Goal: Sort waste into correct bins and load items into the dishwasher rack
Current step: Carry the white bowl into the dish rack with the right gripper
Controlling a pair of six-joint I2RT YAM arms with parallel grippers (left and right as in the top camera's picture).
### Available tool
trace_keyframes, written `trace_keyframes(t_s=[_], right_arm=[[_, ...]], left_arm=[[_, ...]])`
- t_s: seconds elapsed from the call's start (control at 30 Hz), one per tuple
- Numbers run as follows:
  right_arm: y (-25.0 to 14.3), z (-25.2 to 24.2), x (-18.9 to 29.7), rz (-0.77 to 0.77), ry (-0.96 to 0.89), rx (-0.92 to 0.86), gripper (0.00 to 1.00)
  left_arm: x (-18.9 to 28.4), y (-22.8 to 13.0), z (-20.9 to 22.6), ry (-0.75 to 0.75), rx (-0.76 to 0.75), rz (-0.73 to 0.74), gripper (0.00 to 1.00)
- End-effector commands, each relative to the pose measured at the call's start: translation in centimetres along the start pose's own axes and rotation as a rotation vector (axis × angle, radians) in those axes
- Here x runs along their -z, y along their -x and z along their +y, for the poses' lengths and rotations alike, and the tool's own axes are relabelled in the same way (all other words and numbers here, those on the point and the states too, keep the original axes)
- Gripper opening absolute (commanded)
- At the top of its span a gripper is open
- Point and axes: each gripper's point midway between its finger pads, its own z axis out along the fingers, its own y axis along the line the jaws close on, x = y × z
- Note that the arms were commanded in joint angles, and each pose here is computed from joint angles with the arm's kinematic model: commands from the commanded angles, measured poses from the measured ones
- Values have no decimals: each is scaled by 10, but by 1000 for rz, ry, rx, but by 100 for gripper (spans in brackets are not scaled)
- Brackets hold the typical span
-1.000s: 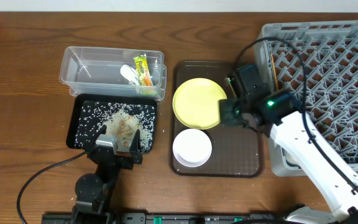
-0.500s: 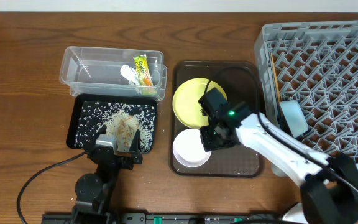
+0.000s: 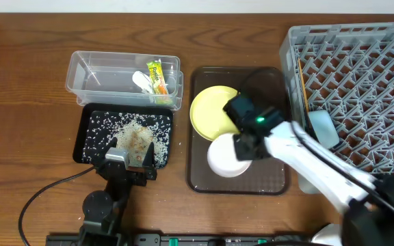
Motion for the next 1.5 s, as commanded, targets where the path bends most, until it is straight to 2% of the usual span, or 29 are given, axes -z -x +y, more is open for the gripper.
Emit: trace_keyframes(t_s=[0.0,0.13,0.23,0.4,0.57,0.73,0.97,1.2,1.47], right_arm=[[65,-65,85,-408,-286,-83,1],[89,-113,156,-685,-518,-167,1],[91,-145,184,-773,-685,-246,1],[87,-203,200,-762,-972,-369,1],[97,-247,171,-657,-1061,-462,1],[112,-259,141,-589,-1106,-450,1],[139,-249,97,-503,-1141,-309,1],[143,-242,64,-416,-1157,-210,1],[127,-186,15,-271,-864,-8,4]], left_arm=[[-2,-15,2,2,-7,33,98],[-2,-15,2,2,-7,33,98],[-2,-15,2,2,-7,33,98],[-2,-15,2,2,-7,33,98],[-2,-15,2,2,-7,33,98],[-2,-15,2,2,-7,33,98],[-2,-15,2,2,-7,33,98],[-2,-15,2,2,-7,33,98],[-2,-15,2,2,-7,33,98]])
